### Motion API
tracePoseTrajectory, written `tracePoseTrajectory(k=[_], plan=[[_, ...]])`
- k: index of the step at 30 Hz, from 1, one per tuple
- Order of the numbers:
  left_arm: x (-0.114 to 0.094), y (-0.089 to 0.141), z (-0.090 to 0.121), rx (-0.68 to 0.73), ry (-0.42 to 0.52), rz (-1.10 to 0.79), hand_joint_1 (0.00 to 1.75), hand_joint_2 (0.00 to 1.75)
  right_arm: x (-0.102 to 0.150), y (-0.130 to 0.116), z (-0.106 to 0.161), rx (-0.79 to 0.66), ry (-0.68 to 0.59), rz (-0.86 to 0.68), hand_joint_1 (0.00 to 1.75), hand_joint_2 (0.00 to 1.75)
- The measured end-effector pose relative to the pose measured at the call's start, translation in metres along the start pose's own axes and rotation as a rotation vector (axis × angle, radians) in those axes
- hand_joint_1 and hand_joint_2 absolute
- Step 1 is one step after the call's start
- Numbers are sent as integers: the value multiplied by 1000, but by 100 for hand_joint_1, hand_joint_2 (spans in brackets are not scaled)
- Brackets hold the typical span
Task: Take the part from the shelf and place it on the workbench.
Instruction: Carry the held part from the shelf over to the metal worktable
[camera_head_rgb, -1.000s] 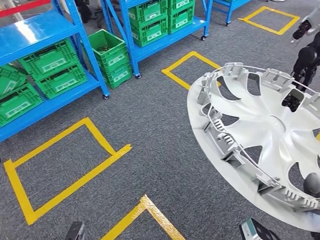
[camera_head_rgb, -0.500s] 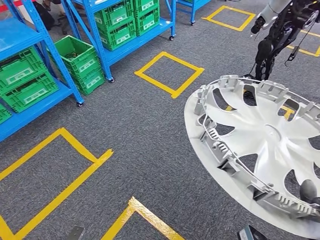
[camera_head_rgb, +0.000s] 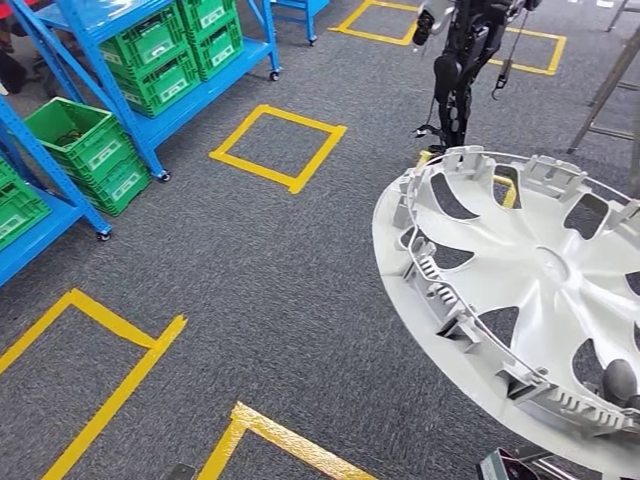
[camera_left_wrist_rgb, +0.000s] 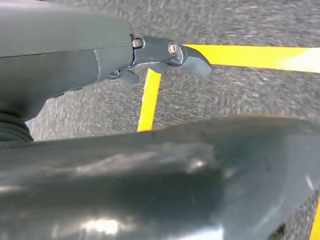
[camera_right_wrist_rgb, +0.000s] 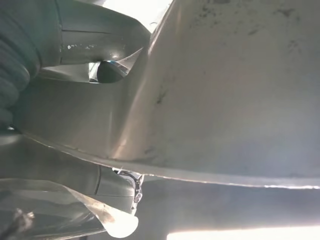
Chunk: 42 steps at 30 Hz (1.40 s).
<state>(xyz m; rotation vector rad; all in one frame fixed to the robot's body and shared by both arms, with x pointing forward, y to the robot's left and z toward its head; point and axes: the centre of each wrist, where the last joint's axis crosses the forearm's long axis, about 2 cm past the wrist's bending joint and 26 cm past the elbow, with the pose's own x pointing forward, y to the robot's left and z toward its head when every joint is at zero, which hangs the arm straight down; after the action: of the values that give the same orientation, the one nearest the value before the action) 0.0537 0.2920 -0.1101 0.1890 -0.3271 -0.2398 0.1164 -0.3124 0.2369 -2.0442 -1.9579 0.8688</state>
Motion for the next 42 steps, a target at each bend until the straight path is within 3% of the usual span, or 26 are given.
tracePoseTrajectory(k=[42], plan=[[0, -10, 2, -27, -4, -25, 0, 0, -2, -3, 0, 0, 13, 24, 175, 175]])
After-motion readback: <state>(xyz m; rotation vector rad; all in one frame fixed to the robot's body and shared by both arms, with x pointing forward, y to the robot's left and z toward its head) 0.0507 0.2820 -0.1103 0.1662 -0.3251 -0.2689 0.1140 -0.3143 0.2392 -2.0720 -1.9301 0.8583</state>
